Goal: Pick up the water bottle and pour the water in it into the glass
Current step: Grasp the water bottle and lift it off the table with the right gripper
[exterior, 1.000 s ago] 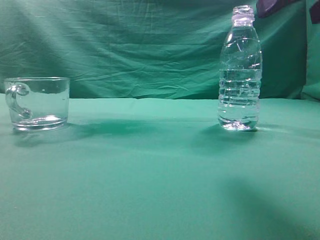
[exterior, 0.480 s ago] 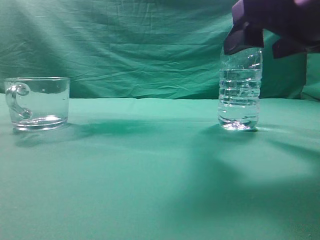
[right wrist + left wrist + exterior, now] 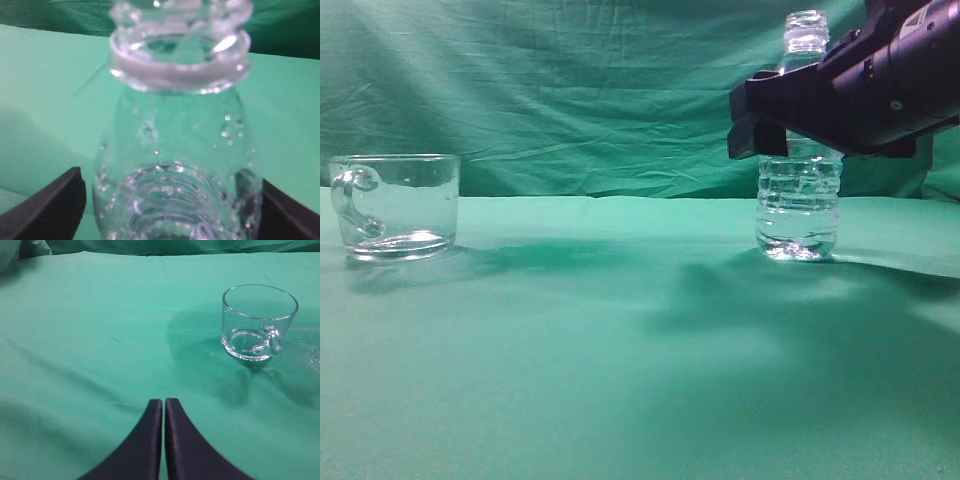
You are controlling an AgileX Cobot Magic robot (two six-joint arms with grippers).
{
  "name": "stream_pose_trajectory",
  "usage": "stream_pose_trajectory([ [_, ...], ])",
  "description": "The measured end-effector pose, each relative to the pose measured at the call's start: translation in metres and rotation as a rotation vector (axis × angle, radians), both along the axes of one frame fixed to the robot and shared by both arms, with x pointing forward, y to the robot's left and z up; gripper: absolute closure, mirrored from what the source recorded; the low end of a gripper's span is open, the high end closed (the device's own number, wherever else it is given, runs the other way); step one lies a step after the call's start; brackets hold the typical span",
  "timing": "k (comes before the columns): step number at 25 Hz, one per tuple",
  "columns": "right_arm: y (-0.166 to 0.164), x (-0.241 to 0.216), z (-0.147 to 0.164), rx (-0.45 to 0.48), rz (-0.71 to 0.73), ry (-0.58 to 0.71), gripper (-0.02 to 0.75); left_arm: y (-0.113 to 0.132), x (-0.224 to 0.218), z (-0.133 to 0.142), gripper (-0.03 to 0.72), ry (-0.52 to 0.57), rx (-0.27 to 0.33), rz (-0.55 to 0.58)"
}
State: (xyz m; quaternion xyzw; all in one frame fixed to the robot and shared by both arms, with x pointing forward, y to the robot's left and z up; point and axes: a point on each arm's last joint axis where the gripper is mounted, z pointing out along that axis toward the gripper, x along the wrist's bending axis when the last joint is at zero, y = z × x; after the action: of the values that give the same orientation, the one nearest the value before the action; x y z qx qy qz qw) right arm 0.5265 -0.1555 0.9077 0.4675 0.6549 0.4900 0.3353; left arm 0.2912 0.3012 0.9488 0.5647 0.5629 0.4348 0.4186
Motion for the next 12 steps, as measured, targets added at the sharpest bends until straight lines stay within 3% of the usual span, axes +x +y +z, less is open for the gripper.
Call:
stream_pose_trajectory([
  [5,0.002,0.0042,-0.0091,-0.007,0.0,-0.005,0.186,0.0,0.0,0.0,0.688,0.0,0.0,0.0],
  [9,0.0024,0.0051,-0.0113,-0.032,0.007,-0.018,0.331,0.0,0.0,0.0,0.688,0.0,0.0,0.0],
  [12,0.0024,0.0051,-0.0113,-0.039,0.009,-0.021,0.328,0.0,0.0,0.0,0.688,0.0,0.0,0.0],
])
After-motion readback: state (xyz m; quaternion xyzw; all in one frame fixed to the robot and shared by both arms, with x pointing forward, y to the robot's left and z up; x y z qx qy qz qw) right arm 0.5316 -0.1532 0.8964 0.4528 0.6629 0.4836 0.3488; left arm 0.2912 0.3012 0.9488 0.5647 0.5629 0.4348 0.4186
